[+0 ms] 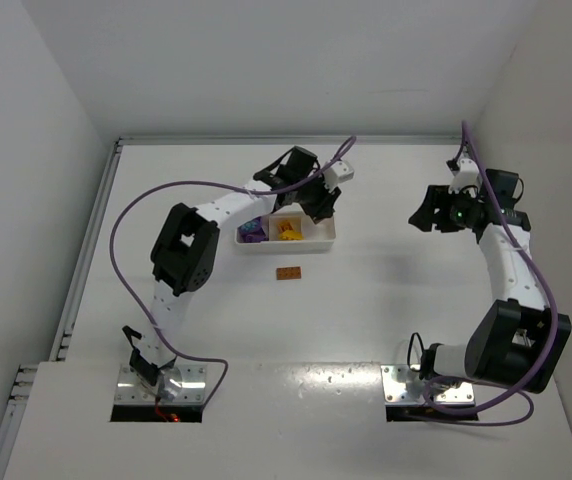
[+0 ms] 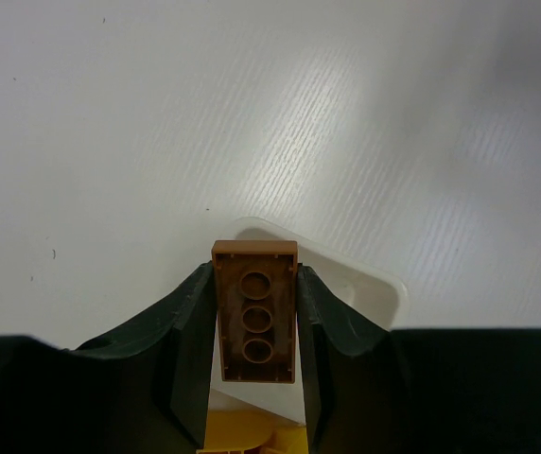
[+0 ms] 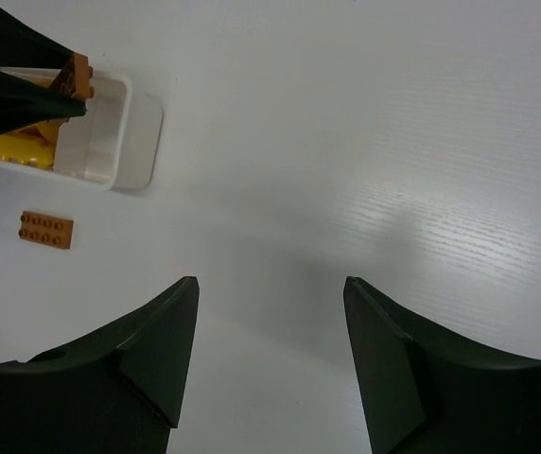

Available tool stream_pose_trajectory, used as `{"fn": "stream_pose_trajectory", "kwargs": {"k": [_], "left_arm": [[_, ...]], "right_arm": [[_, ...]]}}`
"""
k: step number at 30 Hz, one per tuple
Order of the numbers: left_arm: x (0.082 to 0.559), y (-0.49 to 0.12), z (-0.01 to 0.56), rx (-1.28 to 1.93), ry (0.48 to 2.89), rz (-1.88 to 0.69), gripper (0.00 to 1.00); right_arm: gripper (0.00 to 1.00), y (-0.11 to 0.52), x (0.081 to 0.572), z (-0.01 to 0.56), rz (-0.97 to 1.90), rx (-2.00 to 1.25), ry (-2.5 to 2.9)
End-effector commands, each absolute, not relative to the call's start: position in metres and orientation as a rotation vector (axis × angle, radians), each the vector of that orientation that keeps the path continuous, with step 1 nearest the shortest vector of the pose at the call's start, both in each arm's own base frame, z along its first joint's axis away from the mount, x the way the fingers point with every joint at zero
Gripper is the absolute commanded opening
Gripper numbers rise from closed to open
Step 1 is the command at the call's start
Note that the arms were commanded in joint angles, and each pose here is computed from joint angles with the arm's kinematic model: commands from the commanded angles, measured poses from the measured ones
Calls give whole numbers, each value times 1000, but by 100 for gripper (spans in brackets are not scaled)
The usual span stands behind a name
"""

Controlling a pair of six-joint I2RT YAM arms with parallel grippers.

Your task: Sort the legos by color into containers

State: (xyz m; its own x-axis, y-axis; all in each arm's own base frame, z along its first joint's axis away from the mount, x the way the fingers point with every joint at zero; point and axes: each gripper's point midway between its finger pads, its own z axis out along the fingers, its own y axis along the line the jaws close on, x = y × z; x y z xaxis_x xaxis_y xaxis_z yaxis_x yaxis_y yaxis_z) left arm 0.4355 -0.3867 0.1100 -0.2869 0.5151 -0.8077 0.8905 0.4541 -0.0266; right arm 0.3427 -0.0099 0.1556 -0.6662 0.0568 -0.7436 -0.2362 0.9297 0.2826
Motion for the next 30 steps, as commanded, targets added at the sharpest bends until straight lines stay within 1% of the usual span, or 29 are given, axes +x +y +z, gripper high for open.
{"fn": "stream_pose_trajectory", "kwargs": {"k": [1,2,5,6,7,9,10,12,13,15,17,18,20,21,22,23,24,25,27,28,29,30], "left_arm": [[437,-397,125,1172,1895,-659,38],[436,-396,121,1175,1904,-659,38],[433,-396,123,1179,1901,-669,47],[433,-396,122,1179,1901,-669,57],[433,-396,128,1177,1892,-669,62],[436,-393,127,1166,1900,-644,66],[436,-393,127,1166,1900,-644,66],[435,-393,141,1141,1888,-654,71],[439,-389,142,1121,1900,-654,71],[439,-388,171,1079,1860,-656,71],[444,-381,201,981,1848,-650,71],[446,-371,236,926,1800,-643,71],[454,-350,274,796,1781,-619,71],[453,-330,305,734,1745,-618,71],[454,-318,323,696,1725,-602,72],[455,-304,330,669,1719,-580,72],[454,-290,334,639,1724,-571,73],[451,-263,354,596,1702,-542,73],[446,-236,362,565,1704,-504,75],[448,-214,350,541,1737,-466,75],[438,-197,364,513,1719,-442,75],[436,-177,347,492,1762,-408,75]], "right_arm": [[64,-11,354,169,467,-138,2206],[64,-11,354,169,467,-138,2206],[64,-11,354,169,467,-138,2206],[64,-11,354,169,467,-138,2206],[64,-11,354,169,467,-138,2206],[64,-9,352,169,483,-140,2210],[64,-9,352,169,483,-140,2210],[64,-4,352,171,509,-181,2193],[64,-3,350,170,514,-178,2202],[64,12,345,173,554,-267,2185],[64,36,335,175,654,-393,2156],[64,59,321,169,706,-533,2162],[64,88,308,171,750,-725,2129],[64,115,295,167,771,-887,2105],[64,130,287,162,782,-967,2090],[64,144,281,160,783,-1044,2071],[64,170,265,153,794,-1182,2045],[64,181,257,152,793,-1248,2024],[62,209,245,138,795,-1404,2000],[61,218,244,132,781,-1454,1979],[61,226,246,131,769,-1483,1960],[61,241,248,125,742,-1539,1914]]}}
